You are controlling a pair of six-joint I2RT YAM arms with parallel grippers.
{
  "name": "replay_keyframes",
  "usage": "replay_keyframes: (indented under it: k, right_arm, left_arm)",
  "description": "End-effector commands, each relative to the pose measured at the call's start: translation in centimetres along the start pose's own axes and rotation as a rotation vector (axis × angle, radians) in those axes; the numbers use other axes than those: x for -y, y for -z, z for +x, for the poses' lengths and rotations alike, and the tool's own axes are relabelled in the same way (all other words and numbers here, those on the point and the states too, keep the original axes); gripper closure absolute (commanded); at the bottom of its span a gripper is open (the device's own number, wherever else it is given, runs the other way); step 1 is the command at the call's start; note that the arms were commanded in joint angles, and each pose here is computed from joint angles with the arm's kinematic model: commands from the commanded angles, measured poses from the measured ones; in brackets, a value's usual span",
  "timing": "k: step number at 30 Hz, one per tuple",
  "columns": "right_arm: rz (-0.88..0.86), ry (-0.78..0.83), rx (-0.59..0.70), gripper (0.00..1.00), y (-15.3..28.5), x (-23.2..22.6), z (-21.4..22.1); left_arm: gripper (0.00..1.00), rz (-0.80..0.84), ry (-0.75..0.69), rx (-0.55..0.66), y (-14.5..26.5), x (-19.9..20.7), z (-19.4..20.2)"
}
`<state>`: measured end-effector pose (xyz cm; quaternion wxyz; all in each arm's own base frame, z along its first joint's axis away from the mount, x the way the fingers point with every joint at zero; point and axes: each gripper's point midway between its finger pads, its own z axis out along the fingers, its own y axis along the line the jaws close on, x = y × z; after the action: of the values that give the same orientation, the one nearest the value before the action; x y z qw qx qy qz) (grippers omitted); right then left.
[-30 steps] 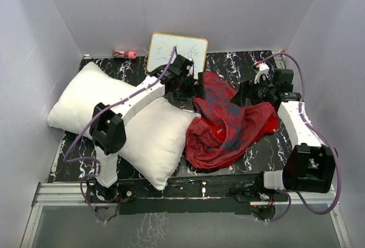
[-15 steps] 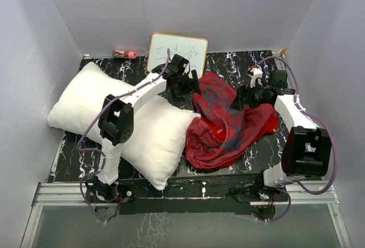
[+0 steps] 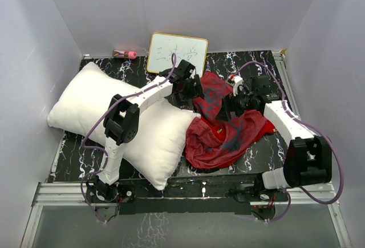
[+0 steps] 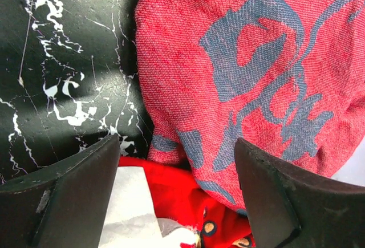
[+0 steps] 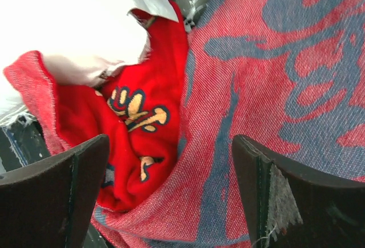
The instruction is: Put the pillow into the pillowcase
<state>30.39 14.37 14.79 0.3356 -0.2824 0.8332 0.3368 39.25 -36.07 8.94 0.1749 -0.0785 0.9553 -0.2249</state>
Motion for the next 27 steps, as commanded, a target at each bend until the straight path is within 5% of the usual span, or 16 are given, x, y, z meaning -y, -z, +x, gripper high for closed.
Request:
replay_keyframes:
  k: [1, 10, 16, 18, 23, 27]
  right_arm:
    - [0.114, -0.011, -0.035, 0.11, -0.8, 2.1, 0.4]
    - [0.138, -0.050, -0.116, 0.35, -3.3, 3.2, 1.6]
    - [0.099, -0.003, -0.101, 0.82, -2.5, 2.2, -0.4]
    - [0.116, 0.049, -0.019, 0.91, -0.9, 1.9, -3.7]
    - [0.155, 0.142, 0.283, 0.92, 6.1, 1.9, -14.2]
    - [0.147, 0.190, 0.382, 0.92, 9.0, 1.1, -17.7]
  left_arm:
    - [0.23, 0.000, 0.014, 0.001, -0.5, -0.4, 0.0]
    - [0.24, 0.033, -0.009, -0.001, -0.9, 0.2, 0.0]
    - [0.21, 0.123, -0.114, 0.092, 2.8, 2.9, -2.6]
    - [0.19, 0.143, -0.162, 0.157, 5.4, 3.6, -3.9]
    - [0.13, 0.190, -0.266, 0.313, 12.7, 3.7, -5.2]
    - [0.11, 0.285, -0.258, 0.372, 16.5, 2.9, -3.4]
